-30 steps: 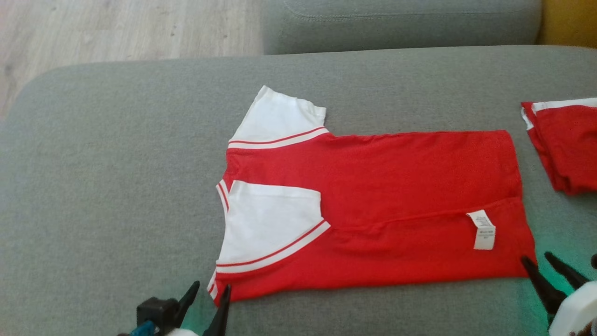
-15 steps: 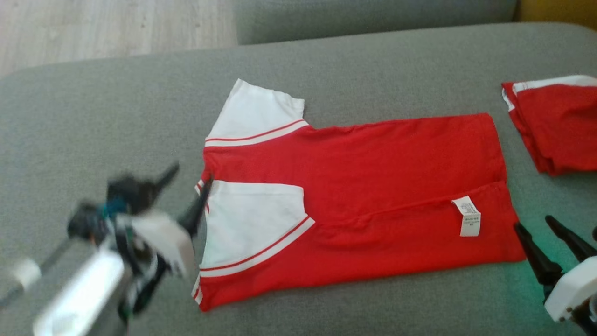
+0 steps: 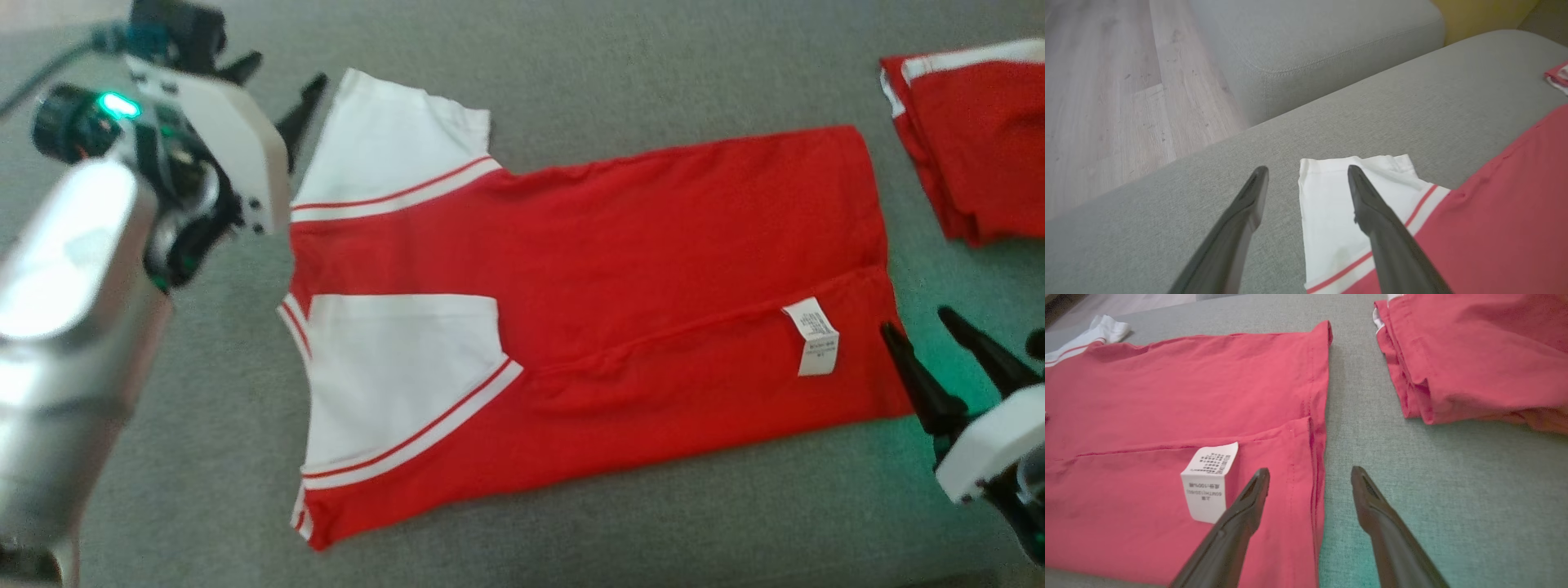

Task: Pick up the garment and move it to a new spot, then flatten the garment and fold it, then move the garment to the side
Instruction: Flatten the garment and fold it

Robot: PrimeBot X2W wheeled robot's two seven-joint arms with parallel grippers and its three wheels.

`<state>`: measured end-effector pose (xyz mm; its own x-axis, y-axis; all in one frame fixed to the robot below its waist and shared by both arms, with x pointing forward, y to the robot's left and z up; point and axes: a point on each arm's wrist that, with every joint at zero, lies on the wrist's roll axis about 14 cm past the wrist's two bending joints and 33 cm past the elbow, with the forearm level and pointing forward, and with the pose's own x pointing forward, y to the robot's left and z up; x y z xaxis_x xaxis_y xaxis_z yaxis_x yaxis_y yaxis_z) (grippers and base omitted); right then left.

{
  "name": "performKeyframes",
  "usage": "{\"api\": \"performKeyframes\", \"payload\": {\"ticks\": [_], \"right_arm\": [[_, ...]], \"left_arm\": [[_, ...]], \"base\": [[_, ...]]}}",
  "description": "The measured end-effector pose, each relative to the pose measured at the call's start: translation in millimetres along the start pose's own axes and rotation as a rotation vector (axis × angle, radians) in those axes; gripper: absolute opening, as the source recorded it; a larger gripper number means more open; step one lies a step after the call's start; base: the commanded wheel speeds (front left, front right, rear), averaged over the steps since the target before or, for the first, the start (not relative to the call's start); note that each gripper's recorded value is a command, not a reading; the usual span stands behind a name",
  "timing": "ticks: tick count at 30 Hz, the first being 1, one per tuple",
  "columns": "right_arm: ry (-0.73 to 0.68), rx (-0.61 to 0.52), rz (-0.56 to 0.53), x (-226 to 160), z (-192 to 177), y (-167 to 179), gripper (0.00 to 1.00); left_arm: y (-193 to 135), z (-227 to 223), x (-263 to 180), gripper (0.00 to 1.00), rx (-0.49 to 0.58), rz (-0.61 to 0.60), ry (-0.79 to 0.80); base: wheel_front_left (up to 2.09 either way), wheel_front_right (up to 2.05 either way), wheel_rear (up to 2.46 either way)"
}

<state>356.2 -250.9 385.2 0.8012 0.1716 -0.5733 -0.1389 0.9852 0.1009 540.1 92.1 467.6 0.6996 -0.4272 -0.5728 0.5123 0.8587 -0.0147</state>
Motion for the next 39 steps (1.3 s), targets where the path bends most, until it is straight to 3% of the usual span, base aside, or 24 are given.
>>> {"api": "performKeyframes", "payload": {"ticks": [12, 22, 23, 24, 25, 26, 27, 28, 34, 39], "right_arm": [[0.025, 0.000, -0.033, 12.5, -0.9, -12.0, 1.00], [0.024, 0.025, -0.094, 0.2, -6.9, -27.6, 1.00], [0.023, 0.028, -0.098, -0.8, -7.4, -28.8, 1.00], [0.025, 0.030, -0.102, -1.7, -8.2, -29.8, 1.00], [0.027, 0.031, -0.105, -2.5, -9.1, -30.7, 1.00], [0.029, 0.032, -0.108, -3.1, -9.7, -31.5, 1.00], [0.031, 0.033, -0.110, -3.6, -10.4, -32.2, 1.00], [0.030, 0.036, -0.112, -3.9, -10.8, -32.7, 1.00], [0.013, 0.038, -0.109, -2.2, -6.0, -32.8, 1.00], [-0.039, 0.037, -0.077, 8.8, 21.0, -30.5, 1.00]], "left_arm": [[11.8, -31.7, 75.1, 1.00, 0.005, -0.017, 0.229], [6.9, -53.0, 100.2, 1.00, 0.037, -0.036, 0.309], [8.3, -51.2, 101.1, 0.91, 0.038, -0.033, 0.308], [8.8, -50.2, 102.0, 0.71, 0.038, -0.032, 0.308], [8.1, -50.5, 102.6, 0.70, 0.036, -0.034, 0.309], [7.0, -50.9, 103.1, 0.38, 0.031, -0.038, 0.310], [5.9, -51.3, 103.5, 0.29, 0.025, -0.042, 0.311], [5.2, -51.8, 103.6, 0.00, 0.020, -0.045, 0.312], [4.8, -48.0, 101.2, 0.00, 0.016, -0.049, 0.281], [3.5, -39.3, 92.7, 0.00, 0.055, -0.051, 0.235]], "base": [[0.00, 0.00, 0.00], [0.00, 0.00, 0.00], [0.00, 0.00, 0.00], [0.00, 0.00, 0.00], [0.00, 0.00, 0.00], [0.00, 0.00, 0.00], [0.00, 0.00, 0.00], [0.00, 0.00, 0.00], [0.00, 0.00, 0.00], [0.00, 0.00, 0.00]]}}
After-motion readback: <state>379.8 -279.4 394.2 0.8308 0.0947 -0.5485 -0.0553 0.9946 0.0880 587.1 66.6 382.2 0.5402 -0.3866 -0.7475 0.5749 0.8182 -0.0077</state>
